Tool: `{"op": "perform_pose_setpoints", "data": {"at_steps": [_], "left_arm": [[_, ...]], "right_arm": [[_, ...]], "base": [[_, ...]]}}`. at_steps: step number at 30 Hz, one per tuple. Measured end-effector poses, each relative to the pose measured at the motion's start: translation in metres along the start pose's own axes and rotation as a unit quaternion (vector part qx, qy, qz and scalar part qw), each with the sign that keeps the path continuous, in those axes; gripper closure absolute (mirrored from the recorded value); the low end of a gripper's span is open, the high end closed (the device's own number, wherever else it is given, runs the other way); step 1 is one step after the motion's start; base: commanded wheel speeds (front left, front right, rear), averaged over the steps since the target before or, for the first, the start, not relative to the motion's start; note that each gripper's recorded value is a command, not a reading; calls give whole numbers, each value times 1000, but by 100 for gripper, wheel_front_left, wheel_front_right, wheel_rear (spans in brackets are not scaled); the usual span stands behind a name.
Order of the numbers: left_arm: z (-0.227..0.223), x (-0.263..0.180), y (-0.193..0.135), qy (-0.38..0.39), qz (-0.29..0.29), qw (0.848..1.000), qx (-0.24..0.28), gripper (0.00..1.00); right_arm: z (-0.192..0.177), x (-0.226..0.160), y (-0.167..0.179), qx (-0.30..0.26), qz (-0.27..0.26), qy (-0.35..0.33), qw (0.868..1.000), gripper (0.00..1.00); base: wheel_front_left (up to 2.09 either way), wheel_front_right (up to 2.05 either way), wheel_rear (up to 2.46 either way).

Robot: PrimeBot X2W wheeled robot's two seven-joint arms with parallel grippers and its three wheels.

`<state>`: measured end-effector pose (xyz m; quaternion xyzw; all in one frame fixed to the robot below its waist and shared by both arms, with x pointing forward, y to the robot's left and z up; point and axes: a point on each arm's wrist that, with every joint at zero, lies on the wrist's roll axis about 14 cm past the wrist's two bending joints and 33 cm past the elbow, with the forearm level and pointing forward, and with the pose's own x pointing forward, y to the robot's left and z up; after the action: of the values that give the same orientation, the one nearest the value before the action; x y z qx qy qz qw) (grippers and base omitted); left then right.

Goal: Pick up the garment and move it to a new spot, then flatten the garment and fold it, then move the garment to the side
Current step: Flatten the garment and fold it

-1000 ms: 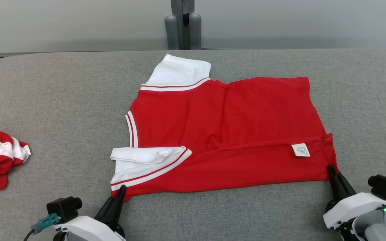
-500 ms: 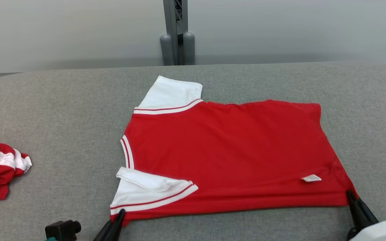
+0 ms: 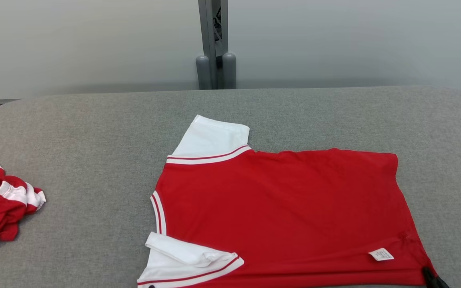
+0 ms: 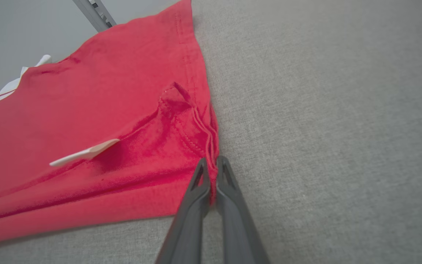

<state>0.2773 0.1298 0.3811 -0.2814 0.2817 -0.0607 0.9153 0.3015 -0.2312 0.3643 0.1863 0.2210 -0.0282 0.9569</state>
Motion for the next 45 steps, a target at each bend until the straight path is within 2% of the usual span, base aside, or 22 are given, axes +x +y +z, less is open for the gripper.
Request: {"op": "perform_pose_setpoints", "data": {"at_steps": [1, 2, 3, 4, 5, 8, 15, 19, 22, 28, 32, 39, 41, 45], "left_arm": [[-2, 0, 0, 4, 2, 1000, -4, 100], [-3, -1, 1, 7, 4, 1000, -7, 70], [-3, -1, 1, 9, 7, 1000, -13, 0], [-3, -1, 2, 9, 12, 1000, -18, 0], [-2, -1, 4, 6, 18, 1000, -22, 0], [-2, -4, 7, 3, 26, 999, -28, 0], [28, -4, 3, -59, 25, 998, -19, 0], [55, 1, -6, -99, 16, 995, -1, 0], [75, 9, -19, -125, -1, 992, 6, 0], [114, 35, -47, -146, -35, 988, 42, 0], [141, 65, -63, -128, -62, 986, 91, 0], [187, 131, -70, -53, -71, 982, 166, 0], [193, 149, -74, -19, -80, 981, 175, 0], [178, 180, -78, 88, -90, 975, 181, 0]], "right_arm": [[0, 0, 0, 1, -1, 1, 1000, 100], [2, -1, -1, 2, -2, -1, 1000, 89], [2, -1, -2, -1, -3, -3, 1000, 63], [3, -1, -1, -2, -1, -4, 1000, 42], [4, -1, 0, -2, -1, -6, 1000, 0], [11, -2, -1, -12, -1, -19, 1000, 0], [59, -6, 2, -41, 2, -114, 993, 0], [84, -8, 25, -79, 31, -159, 984, 0], [101, -10, 51, -82, 57, -196, 976, 0], [94, -8, 69, -100, 73, -191, 974, 0], [94, 2, 73, -99, 73, -188, 974, 0], [95, 27, 75, -99, 66, -179, 977, 0], [100, 34, 75, -99, 60, -184, 976, 0], [100, 46, 69, -97, 46, -180, 978, 0]], "base": [[0, 0, 0], [0, 0, 0], [0, 0, 0], [0, 0, 0], [0, 0, 0], [0, 0, 0], [0, 0, 0], [0, 0, 0], [0, 0, 0], [0, 0, 0], [0, 0, 0], [0, 0, 0], [0, 0, 0], [0, 0, 0]]}}
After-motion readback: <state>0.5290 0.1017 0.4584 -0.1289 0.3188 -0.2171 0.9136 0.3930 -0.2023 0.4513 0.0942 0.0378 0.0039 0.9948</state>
